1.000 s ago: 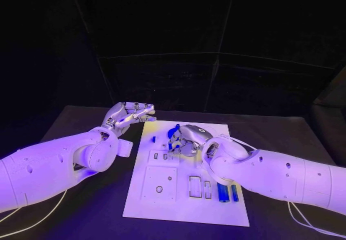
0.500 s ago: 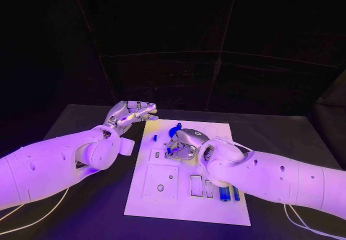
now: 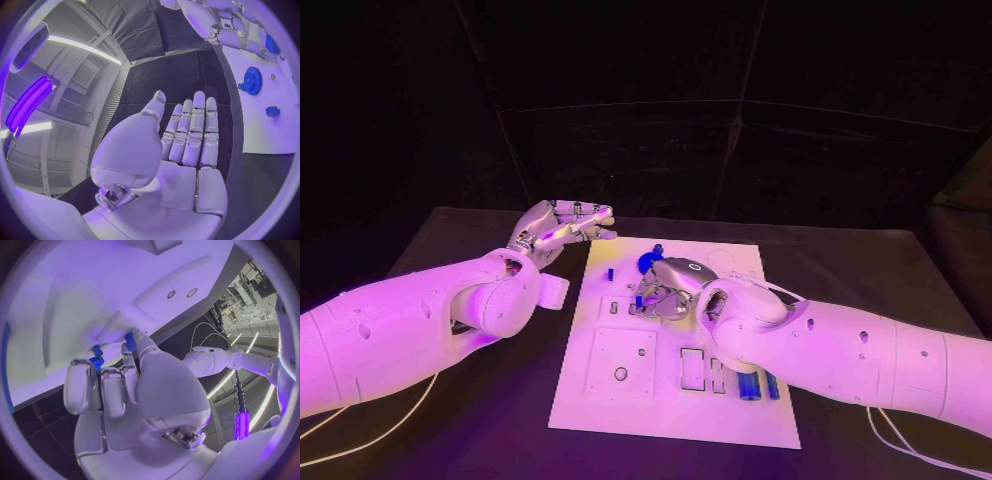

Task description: Assemble the parts on the task board

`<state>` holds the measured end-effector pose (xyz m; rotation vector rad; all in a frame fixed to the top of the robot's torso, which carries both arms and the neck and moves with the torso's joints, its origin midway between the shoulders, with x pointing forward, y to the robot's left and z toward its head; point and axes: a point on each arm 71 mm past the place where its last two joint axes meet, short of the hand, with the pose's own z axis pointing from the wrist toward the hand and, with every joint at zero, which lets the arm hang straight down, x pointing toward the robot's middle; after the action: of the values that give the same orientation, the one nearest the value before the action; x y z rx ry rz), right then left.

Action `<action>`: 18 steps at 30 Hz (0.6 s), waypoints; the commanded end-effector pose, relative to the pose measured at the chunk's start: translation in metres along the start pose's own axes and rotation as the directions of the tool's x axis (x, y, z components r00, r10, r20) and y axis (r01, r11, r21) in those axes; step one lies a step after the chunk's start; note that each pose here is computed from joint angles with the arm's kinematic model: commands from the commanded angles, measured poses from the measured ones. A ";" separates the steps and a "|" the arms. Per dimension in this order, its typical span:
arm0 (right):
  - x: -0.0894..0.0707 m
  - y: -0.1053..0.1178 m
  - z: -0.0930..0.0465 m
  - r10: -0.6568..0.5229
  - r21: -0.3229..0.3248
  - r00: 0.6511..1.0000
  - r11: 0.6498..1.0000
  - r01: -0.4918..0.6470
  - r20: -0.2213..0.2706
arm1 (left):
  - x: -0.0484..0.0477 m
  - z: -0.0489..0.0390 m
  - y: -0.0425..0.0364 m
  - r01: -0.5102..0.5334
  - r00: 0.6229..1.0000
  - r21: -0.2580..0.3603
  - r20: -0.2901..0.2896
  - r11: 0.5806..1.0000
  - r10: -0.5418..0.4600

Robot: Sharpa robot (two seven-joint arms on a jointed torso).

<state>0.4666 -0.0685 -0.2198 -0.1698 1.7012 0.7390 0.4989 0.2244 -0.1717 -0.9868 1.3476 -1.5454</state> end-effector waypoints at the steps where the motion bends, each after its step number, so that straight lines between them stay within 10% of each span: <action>1: 0.003 -0.003 -0.001 -0.025 0.015 0.999 1.000 0.026 -0.031 | 0.0017 0.0007 -0.0014 0.004 1.000 0.005 -0.016 1.000 -0.004; 18: 0.005 -0.003 -0.002 -0.035 0.018 0.998 0.999 0.037 -0.058 | 0.0011 0.0006 -0.0012 0.003 1.000 0.003 -0.015 1.000 -0.003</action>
<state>0.4662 -0.0700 -0.2192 -0.1888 1.7097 0.7257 0.4990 0.2246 -0.1720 -0.9885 1.3514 -1.5451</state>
